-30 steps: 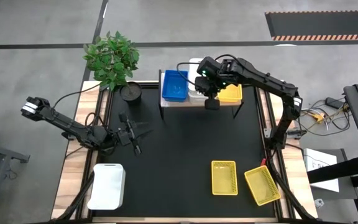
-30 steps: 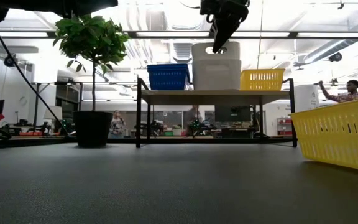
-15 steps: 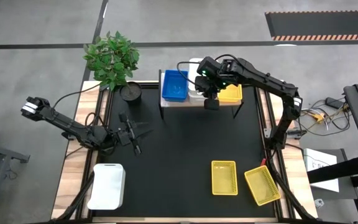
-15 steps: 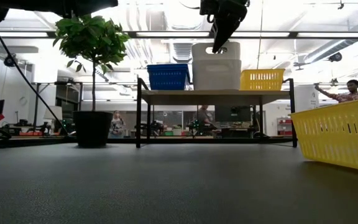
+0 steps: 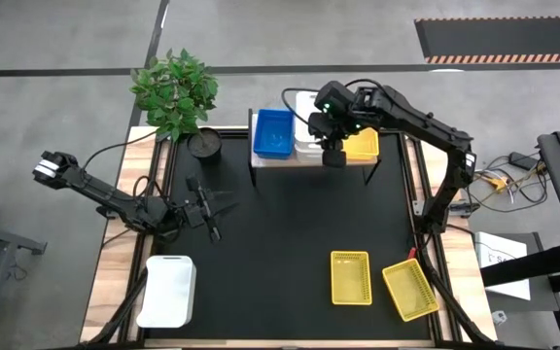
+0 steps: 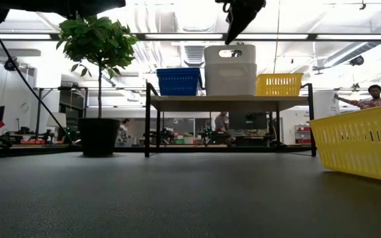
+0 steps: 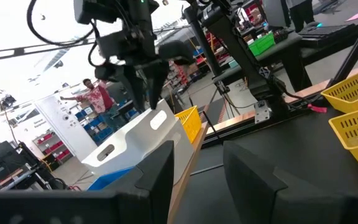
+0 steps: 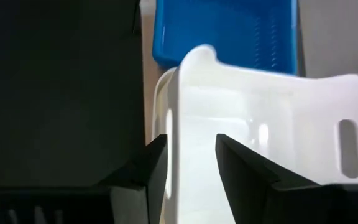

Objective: Stack baskets on shelf by color
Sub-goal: Stack the top white bin on the other white bin on the shelf, then stack the left yellow bin on the other yellow bin on the shelf

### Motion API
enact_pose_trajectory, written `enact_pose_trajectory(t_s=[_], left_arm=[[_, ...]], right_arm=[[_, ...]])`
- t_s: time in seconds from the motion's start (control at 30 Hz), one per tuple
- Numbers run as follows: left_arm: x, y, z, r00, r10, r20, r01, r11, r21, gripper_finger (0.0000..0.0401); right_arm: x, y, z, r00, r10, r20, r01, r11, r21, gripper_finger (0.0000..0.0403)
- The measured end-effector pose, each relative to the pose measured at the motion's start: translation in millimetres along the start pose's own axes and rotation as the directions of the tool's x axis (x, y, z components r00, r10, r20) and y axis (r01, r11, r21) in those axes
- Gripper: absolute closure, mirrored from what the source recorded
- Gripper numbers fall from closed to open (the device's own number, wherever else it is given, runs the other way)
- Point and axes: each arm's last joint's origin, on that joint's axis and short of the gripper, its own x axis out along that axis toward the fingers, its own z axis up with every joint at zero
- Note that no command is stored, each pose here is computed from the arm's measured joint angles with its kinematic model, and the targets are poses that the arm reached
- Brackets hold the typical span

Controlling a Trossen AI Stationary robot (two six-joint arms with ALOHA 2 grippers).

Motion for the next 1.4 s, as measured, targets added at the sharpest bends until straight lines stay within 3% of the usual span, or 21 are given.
enact_pose_trajectory(t_s=[0.17, 0.4, 0.73, 1.0, 1.2, 1.4], left_arm=[[0.0, 0.0, 0.0, 1.000, 0.000, 0.000, 0.000, 1.000, 0.000, 0.0279], [0.0, 0.0, 0.0, 1.000, 0.000, 0.000, 0.000, 1.000, 0.000, 0.0279], [0.0, 0.0, -0.1, 1.000, 0.000, 0.000, 0.000, 1.000, 0.000, 0.0279], [0.0, 0.0, -0.1, 1.000, 0.000, 0.000, 0.000, 1.000, -0.001, 0.0279], [-0.4, -0.6, -1.5, 1.000, -0.002, -0.003, 0.002, 1.000, 0.001, 0.0279], [-1.5, -2.2, -5.5, 1.000, -0.008, -0.012, 0.007, 1.000, -0.013, 0.0279]], right_arm=[[-9.4, -2.1, 3.6, 0.999, -0.020, 0.040, 0.020, 1.000, 0.003, 0.0296], [1.8, -0.7, 1.6, 1.000, -0.006, 0.014, 0.006, 1.000, -0.002, 0.0386], [25.1, 2.8, -4.2, 0.998, 0.028, -0.056, -0.027, 1.000, 0.004, 0.0390], [2.0, 4.3, -1.6, 1.000, 0.010, 0.006, -0.010, 1.000, 0.006, 0.0391], [-9.7, 29.0, -5.5, 0.995, 0.084, 0.048, -0.083, 0.996, -0.018, 0.0394], [-5.5, 81.3, -14.5, 0.978, 0.150, 0.144, -0.135, 0.985, -0.106, 0.0394]])
